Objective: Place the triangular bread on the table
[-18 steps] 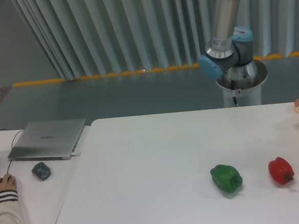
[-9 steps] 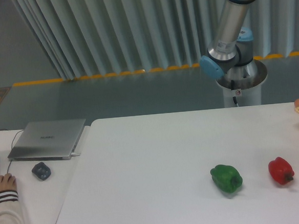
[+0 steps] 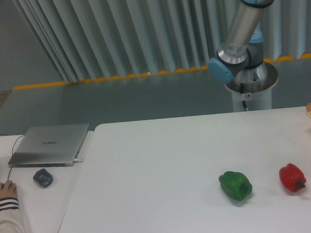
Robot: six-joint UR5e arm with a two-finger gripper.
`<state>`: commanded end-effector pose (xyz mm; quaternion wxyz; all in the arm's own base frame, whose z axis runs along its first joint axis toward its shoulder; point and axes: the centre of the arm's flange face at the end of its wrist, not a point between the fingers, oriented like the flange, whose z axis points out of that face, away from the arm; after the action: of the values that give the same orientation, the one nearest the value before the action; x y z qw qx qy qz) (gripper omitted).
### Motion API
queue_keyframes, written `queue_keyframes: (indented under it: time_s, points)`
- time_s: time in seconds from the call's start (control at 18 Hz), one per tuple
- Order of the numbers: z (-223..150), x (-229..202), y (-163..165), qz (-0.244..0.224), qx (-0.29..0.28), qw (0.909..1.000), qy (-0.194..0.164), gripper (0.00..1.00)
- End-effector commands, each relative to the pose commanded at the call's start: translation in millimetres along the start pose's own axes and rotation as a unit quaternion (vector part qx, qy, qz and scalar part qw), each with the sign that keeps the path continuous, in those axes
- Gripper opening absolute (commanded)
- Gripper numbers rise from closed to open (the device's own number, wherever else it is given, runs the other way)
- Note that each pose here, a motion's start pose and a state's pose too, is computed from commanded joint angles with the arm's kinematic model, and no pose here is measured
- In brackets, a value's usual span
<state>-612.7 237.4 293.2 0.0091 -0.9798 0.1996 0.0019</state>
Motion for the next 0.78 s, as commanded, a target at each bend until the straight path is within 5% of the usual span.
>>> queue_keyframes:
  time_s: [0.17,0.28,0.61,0.78]
  points:
    - [3.7,-2.5,0.5,0.001,-0.001,1.0,-0.005,0.99]
    - [5.7,-2.9,0.6,0.001,0.0,1.0,-0.004,0.86]
    - [5.1,-3.1,0.7,0.002,0.0,1.0,-0.004,0.2]
    - [-1.5,-1.6,-0.8,0.002,-0.001,1.0,-0.008,0.13]
